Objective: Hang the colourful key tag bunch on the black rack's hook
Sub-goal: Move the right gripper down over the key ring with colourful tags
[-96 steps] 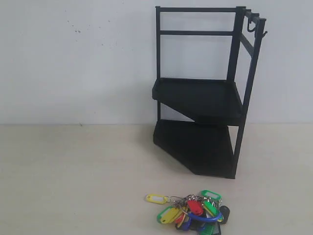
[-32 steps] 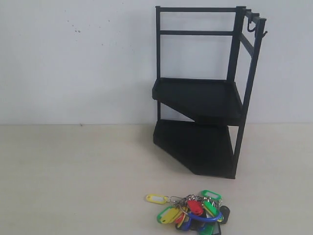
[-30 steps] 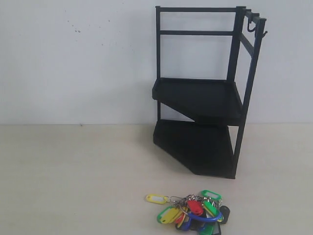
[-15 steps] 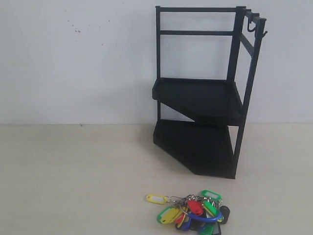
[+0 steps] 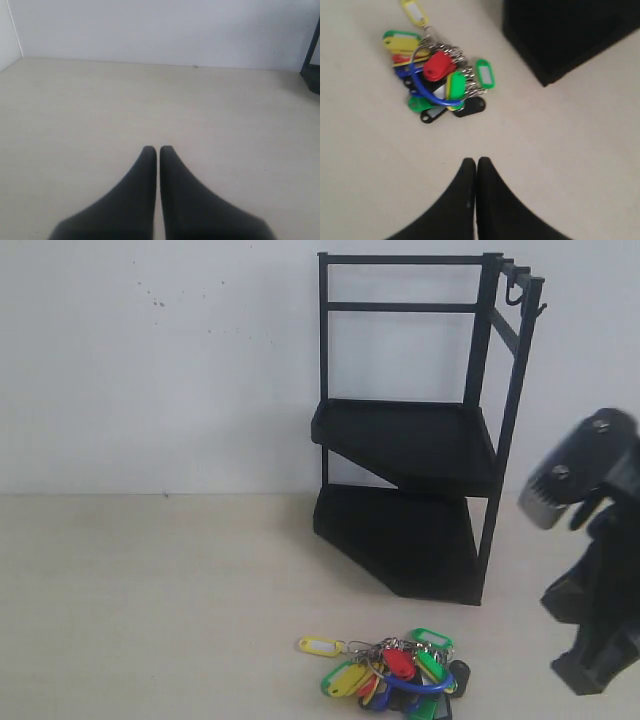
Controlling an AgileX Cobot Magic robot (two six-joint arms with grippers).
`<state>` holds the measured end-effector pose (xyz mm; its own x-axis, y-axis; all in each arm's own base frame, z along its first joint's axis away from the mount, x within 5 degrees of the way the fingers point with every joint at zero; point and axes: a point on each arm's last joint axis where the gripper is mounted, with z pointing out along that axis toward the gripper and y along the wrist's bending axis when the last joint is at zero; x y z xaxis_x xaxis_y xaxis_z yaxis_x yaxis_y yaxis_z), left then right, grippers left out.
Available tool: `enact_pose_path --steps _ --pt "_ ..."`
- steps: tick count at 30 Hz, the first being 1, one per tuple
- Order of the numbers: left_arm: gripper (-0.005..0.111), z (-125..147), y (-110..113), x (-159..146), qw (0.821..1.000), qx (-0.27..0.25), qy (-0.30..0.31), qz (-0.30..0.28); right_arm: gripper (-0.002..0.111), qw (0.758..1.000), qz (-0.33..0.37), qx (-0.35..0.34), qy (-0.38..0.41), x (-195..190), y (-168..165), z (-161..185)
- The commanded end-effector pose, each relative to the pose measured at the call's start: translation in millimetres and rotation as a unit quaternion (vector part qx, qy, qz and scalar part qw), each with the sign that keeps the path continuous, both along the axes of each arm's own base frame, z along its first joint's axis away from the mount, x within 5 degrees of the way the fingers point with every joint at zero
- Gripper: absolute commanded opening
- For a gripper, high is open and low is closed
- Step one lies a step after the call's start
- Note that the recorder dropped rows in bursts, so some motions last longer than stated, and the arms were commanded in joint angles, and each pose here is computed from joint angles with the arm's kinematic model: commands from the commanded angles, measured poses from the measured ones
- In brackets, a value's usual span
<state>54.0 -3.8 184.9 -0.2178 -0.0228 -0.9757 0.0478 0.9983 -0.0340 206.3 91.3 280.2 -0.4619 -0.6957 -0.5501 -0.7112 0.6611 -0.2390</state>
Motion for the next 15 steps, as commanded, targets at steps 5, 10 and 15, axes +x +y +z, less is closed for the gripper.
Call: enact_pose_path --steps 5,10,15 --pt "0.004 1.6 0.2 0.4 1.0 -0.001 -0.005 0.002 0.019 0.989 0.104 -0.077 0.078 49.9 64.2 -36.9" --pt "0.004 1.6 0.2 0.4 1.0 -0.001 -0.005 0.002 0.044 0.973 0.153 -0.146 0.09 68.0 89.8 -61.0" --pt "0.004 1.6 0.2 0.4 1.0 -0.001 -0.005 0.002 0.043 0.96 0.182 -0.184 0.107 76.4 110.3 -82.9"
